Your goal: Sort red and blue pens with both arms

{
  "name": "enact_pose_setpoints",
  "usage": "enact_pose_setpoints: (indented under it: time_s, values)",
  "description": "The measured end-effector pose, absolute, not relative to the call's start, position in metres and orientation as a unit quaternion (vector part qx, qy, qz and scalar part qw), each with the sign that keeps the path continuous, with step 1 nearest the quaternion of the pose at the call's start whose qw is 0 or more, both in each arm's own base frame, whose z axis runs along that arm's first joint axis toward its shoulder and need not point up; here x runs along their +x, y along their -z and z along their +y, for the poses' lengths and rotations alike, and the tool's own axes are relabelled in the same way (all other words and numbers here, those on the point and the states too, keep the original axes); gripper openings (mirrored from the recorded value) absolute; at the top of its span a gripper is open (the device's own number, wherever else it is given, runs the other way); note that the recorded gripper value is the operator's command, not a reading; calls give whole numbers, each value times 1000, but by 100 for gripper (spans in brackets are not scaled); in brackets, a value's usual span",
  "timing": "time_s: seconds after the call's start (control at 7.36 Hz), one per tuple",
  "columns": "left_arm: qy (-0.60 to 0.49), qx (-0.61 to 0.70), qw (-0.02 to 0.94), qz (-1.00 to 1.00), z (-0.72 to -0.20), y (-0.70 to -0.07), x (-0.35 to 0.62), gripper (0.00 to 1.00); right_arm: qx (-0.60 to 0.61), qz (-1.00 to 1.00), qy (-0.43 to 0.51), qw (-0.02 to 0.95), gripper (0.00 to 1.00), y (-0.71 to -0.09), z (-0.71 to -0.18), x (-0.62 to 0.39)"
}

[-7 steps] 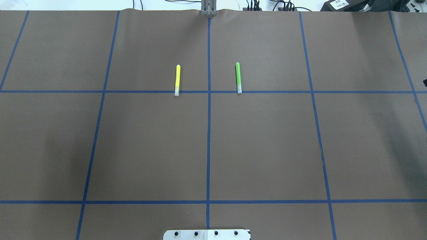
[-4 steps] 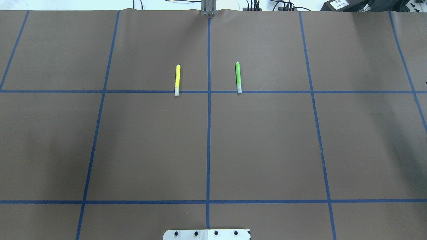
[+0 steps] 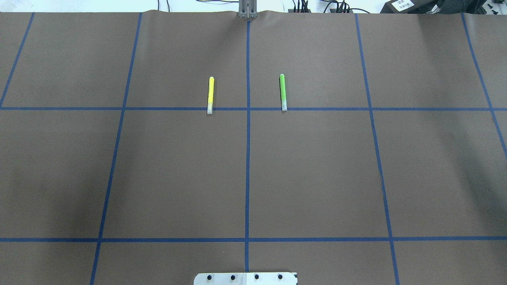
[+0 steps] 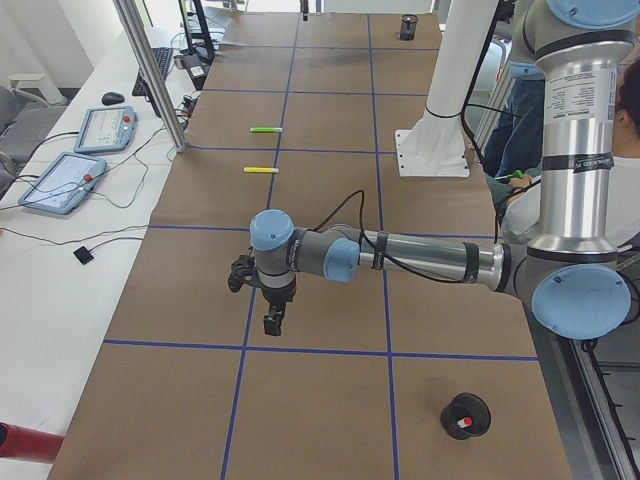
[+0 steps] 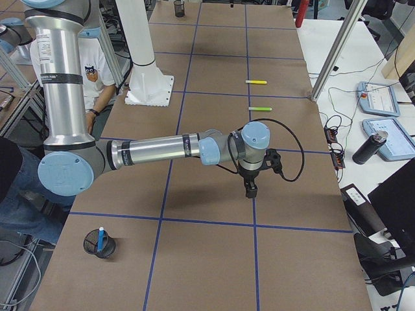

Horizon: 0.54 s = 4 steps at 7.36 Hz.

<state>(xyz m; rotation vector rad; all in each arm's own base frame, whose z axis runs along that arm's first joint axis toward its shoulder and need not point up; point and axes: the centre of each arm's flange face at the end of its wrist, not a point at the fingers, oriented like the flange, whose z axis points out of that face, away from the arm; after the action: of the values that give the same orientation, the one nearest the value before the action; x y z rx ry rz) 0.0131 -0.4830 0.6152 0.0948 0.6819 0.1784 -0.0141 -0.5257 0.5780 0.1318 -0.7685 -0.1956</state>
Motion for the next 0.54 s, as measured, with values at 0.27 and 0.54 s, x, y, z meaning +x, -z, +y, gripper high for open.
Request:
enact_pose_setpoints:
  time_s: [0.27, 0.54]
  values:
    - [-86, 48, 937, 335, -483, -614, 13, 100, 63, -372, 94, 921, 100, -580, -523, -13]
    - [-88, 54, 936, 335, -484, -606, 14, 100, 64, -371, 93, 922, 100, -579, -523, -12]
